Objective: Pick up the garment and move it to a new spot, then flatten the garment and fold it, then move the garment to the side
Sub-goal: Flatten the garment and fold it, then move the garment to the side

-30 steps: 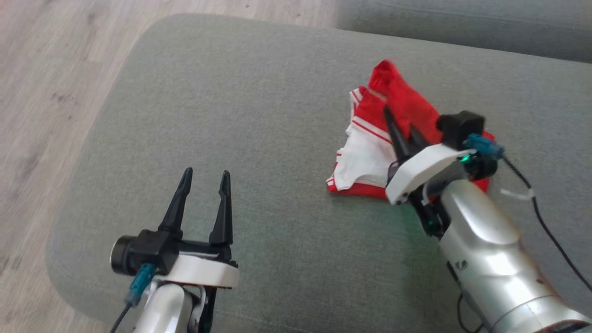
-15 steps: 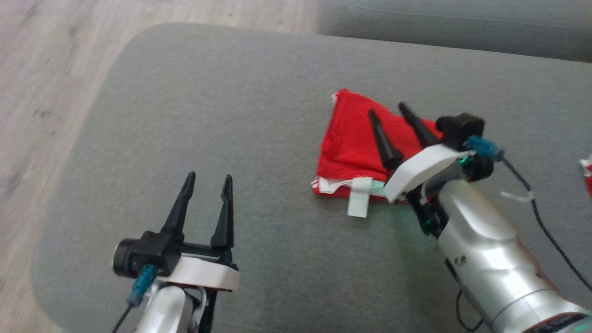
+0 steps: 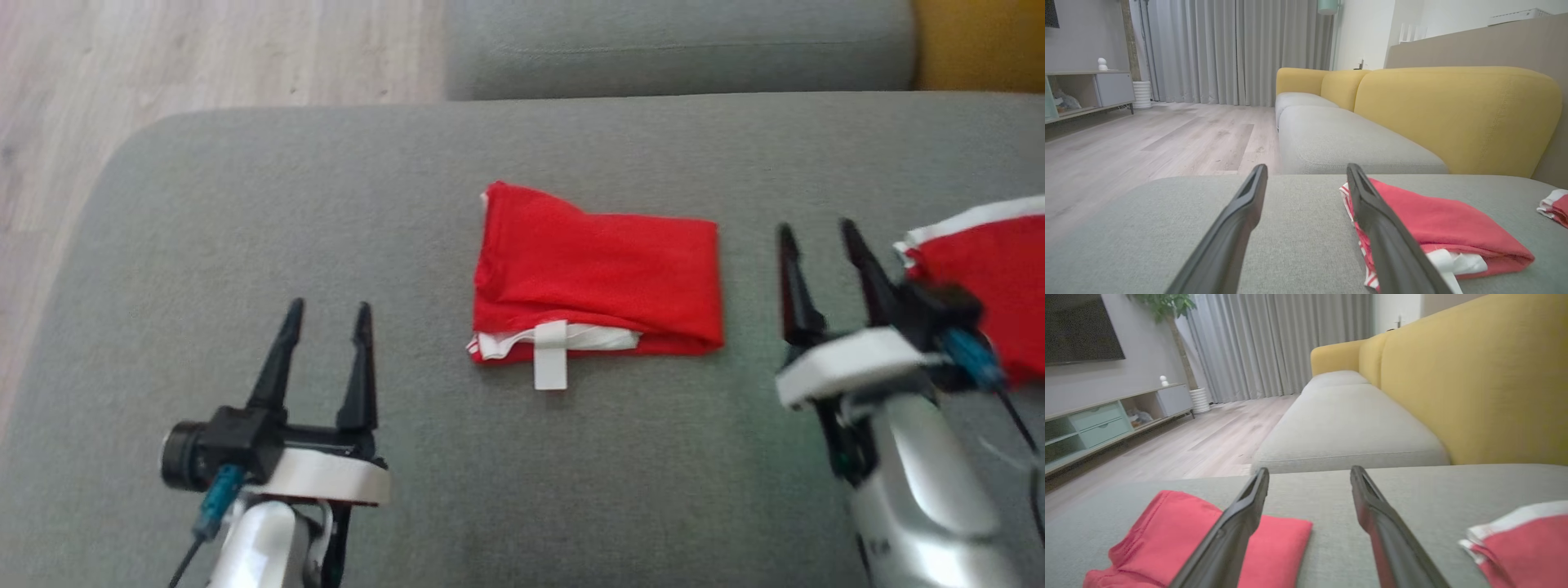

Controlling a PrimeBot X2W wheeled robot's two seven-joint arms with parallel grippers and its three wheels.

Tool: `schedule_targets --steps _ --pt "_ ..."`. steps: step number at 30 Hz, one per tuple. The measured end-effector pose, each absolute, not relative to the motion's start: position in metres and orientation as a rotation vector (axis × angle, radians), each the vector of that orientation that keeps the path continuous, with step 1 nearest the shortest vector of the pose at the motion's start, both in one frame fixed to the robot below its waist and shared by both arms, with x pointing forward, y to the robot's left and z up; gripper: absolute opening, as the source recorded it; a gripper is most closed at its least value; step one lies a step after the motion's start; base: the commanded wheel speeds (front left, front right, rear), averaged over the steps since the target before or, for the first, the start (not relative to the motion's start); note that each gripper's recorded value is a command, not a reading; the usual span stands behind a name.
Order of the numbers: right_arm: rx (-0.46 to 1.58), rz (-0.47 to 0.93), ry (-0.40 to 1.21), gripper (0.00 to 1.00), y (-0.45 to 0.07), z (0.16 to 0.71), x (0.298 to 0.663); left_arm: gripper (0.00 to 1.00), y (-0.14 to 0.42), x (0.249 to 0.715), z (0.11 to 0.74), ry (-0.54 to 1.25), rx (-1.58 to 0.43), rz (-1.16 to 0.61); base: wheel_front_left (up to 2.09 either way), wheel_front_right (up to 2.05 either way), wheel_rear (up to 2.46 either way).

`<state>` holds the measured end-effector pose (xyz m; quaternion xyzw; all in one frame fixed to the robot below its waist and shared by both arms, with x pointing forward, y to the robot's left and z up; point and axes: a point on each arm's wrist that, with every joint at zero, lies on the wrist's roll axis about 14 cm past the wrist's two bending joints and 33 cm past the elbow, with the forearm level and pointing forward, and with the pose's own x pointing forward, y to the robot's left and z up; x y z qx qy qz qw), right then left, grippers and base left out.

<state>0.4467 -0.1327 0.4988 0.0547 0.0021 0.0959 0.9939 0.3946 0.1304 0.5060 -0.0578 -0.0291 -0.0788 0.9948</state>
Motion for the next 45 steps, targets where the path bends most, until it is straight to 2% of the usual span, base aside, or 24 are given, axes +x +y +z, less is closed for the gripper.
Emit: schedule_targets --steps 5,11,21,30,34,39,45 --pt "0.096 0.121 -0.030 1.00 -0.161 0.500 0.417 1.00 0.125 0.398 0.507 -0.062 -0.122 -0.173 0.00 0.00 0.00" --pt "0.108 0.072 0.042 1.00 -0.173 0.471 0.385 1.00 0.120 0.393 0.493 -0.022 -0.130 -0.182 0.00 0.00 0.00" --pt "0.124 0.060 0.037 1.00 -0.176 0.471 0.386 1.00 0.123 0.390 0.486 -0.002 -0.124 -0.174 0.00 0.00 0.00" --pt "0.119 0.108 0.080 1.00 -0.159 0.458 0.398 1.00 0.129 0.390 0.480 0.015 -0.119 -0.161 0.00 0.00 0.00" --pt "0.131 0.145 0.109 1.00 -0.144 0.452 0.422 1.00 0.133 0.388 0.470 0.044 -0.117 -0.147 0.00 0.00 0.00" --pt "0.203 0.176 0.305 1.00 -0.122 0.415 0.447 1.00 0.143 0.391 0.463 0.062 -0.112 -0.121 0.00 0.00 0.00" --pt "0.232 0.198 0.453 1.00 -0.101 0.381 0.466 1.00 0.153 0.392 0.461 0.070 -0.109 -0.091 0.00 0.00 0.00"
